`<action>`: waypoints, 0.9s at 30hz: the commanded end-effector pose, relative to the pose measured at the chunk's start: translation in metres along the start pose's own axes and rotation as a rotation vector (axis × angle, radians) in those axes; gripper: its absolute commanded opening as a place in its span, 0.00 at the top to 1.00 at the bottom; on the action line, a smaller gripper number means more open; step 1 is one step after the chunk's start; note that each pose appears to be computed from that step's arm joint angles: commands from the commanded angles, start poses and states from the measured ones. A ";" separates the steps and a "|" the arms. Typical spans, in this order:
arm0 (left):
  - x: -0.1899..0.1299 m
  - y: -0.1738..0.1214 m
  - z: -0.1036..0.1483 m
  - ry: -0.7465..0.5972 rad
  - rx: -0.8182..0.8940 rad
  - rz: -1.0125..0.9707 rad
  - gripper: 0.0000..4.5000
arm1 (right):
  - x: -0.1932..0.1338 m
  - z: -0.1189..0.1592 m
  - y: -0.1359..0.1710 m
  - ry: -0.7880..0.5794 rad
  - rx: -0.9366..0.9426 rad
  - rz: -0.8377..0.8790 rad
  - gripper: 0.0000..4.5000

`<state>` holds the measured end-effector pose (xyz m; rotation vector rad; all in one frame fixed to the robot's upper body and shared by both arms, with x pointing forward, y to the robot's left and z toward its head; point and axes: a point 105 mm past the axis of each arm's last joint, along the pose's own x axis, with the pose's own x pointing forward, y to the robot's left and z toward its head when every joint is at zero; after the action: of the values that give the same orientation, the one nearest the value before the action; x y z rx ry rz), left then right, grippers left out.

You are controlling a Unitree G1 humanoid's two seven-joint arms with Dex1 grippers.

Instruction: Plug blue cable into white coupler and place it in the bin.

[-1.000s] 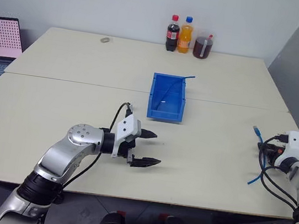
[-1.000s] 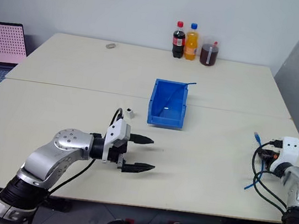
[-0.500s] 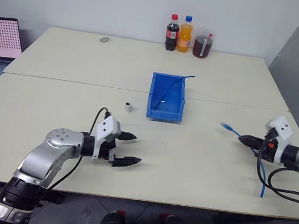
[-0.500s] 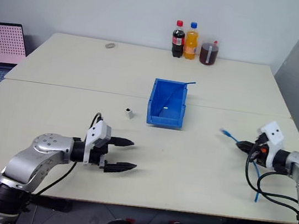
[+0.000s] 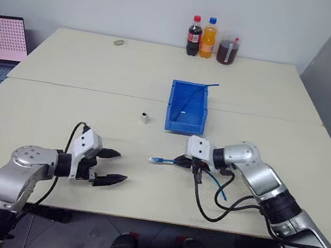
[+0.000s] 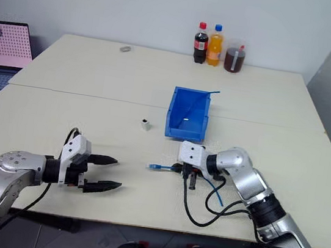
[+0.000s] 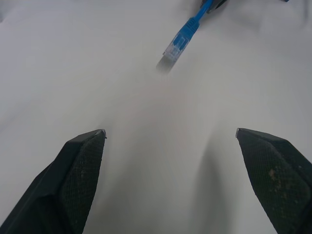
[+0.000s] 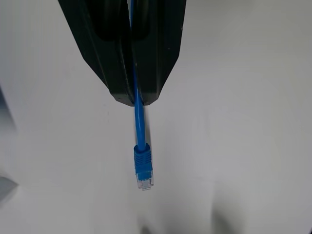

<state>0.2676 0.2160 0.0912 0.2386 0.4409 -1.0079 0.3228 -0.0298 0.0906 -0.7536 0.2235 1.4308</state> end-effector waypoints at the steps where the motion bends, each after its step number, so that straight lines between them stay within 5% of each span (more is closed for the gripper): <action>1: -0.007 0.001 0.009 -0.026 0.025 0.028 0.00 | 0.006 0.005 -0.005 -0.014 -0.051 0.002 0.88; 10: 0.005 0.007 0.015 -0.039 0.062 0.036 0.00 | -0.003 0.012 -0.005 -0.068 -0.018 0.013 0.41; 16: 0.039 0.010 0.030 -0.066 0.164 -0.015 0.00 | -0.040 0.032 0.010 -0.179 0.156 -0.005 0.07; 27: 0.079 0.011 0.018 0.012 0.332 -0.090 0.00 | -0.056 0.031 0.043 -0.207 0.351 -0.161 0.07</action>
<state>0.3163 0.1571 0.0764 0.4651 0.2940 -1.1454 0.2674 -0.0599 0.1175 -0.3358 0.2942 1.2828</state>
